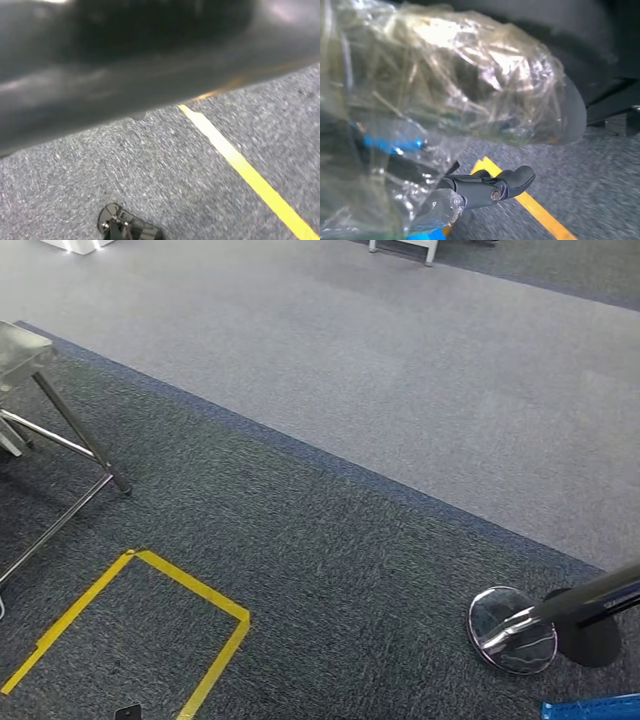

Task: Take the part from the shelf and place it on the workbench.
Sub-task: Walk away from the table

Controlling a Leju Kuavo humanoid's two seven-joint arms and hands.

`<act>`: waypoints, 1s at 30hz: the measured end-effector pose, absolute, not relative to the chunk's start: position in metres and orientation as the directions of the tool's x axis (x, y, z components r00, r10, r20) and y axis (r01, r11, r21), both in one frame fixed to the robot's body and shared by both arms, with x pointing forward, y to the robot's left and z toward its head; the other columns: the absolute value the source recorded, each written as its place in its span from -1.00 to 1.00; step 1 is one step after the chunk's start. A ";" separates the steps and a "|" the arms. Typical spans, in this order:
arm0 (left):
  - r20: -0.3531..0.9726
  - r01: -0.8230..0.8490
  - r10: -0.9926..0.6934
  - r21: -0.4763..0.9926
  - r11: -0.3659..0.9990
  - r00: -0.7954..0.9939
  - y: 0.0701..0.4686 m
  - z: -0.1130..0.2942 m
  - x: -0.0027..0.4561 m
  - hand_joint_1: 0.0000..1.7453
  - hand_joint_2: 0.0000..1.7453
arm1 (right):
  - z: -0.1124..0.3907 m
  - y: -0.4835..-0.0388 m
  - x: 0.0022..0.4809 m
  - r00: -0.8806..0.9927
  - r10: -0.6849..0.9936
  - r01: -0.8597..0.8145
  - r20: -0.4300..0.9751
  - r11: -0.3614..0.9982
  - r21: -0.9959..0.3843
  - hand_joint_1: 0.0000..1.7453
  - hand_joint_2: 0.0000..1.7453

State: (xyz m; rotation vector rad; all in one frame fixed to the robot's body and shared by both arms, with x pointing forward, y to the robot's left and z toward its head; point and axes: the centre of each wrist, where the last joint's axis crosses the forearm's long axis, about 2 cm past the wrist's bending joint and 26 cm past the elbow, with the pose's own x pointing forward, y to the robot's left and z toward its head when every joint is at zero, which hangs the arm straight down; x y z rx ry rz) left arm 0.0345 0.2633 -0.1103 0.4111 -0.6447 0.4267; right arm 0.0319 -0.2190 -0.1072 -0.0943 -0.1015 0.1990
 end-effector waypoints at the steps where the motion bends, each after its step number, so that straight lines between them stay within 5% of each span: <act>1: 0.648 -0.498 0.249 0.232 0.835 0.719 0.263 -0.110 0.035 -1.00 -1.00 | -0.107 -0.219 0.031 0.975 0.203 -0.194 0.088 0.976 -0.103 -1.00 -1.00; 30: 0.643 -0.481 0.224 0.255 0.839 0.732 0.269 -0.111 0.032 -1.00 -1.00 | -0.108 -0.222 0.029 0.975 0.211 -0.203 0.065 0.973 -0.109 -1.00 -1.00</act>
